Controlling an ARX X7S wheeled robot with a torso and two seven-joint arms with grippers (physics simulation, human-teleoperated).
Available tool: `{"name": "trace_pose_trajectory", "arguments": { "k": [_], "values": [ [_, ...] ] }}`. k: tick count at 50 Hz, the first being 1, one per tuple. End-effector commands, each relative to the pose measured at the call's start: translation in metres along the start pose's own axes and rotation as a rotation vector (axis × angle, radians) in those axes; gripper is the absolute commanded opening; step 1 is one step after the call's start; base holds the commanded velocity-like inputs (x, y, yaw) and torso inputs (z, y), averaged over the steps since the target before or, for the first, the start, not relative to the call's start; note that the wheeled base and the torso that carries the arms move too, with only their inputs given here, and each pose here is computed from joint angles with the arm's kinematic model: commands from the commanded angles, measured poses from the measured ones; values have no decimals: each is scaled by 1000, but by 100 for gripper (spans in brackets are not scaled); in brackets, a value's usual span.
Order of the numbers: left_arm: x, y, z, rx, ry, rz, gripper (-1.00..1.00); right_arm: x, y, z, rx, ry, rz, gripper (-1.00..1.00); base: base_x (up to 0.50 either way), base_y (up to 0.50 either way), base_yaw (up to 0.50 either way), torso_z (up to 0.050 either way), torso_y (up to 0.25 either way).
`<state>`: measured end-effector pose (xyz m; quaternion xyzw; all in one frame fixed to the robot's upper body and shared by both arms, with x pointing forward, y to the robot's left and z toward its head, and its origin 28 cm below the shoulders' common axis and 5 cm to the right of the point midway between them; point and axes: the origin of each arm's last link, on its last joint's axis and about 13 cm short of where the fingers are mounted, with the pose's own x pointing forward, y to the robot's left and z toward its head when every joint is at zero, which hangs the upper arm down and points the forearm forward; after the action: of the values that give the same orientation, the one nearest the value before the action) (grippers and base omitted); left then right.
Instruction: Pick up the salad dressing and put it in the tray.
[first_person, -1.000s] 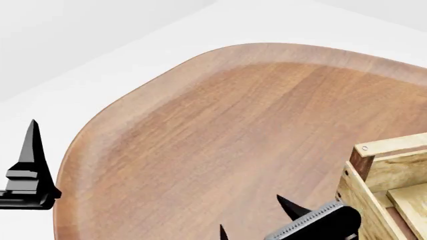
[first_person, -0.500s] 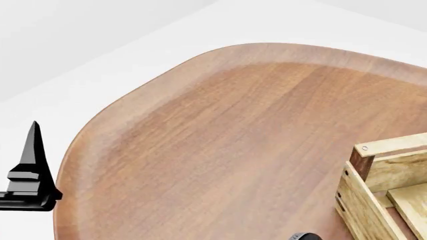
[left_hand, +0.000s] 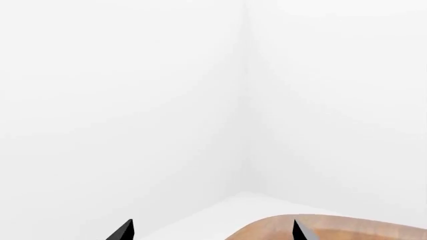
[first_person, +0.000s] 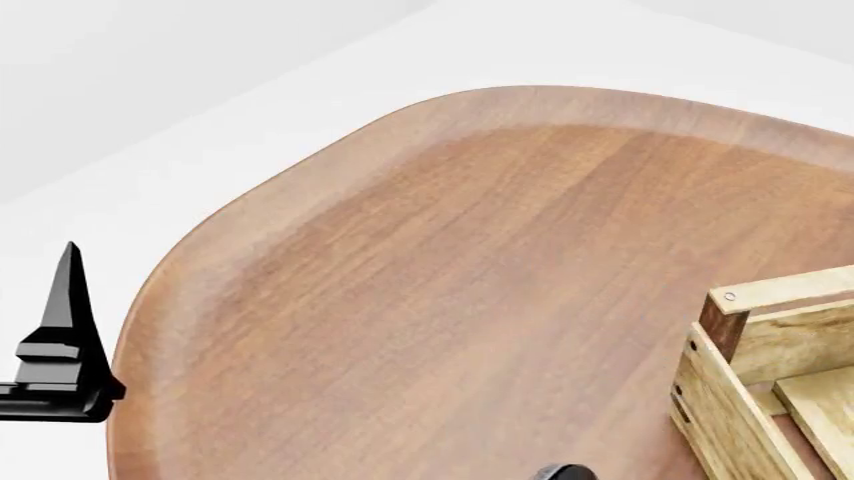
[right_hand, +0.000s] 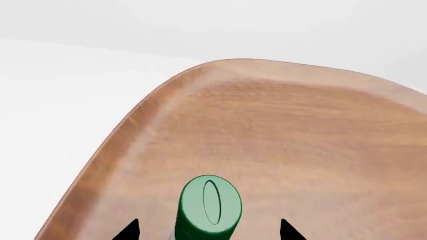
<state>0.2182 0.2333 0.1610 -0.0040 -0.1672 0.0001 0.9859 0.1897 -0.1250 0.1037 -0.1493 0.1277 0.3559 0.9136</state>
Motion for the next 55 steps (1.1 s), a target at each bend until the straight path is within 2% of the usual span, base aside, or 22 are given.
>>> {"name": "trace_pose_trajectory", "arguments": {
  "k": [1,20,43,55],
  "values": [
    [0,0,0,2,-1,-1,100,16,-3,-3,5,-2,6,100,0,0,0,0,0],
    [-1,0,1,1,-4,0,100,37,-4,-9,35,41,69,100,0,0,0,0,0],
    [-1,1,0,1,-3,1,100,50,-9,-24,64,87,44,100,0,0,0,0,0],
    [-1,1,1,4,-5,0,100,52,-2,-33,55,115,74,100,0,0,0,0,0]
  ]
}}
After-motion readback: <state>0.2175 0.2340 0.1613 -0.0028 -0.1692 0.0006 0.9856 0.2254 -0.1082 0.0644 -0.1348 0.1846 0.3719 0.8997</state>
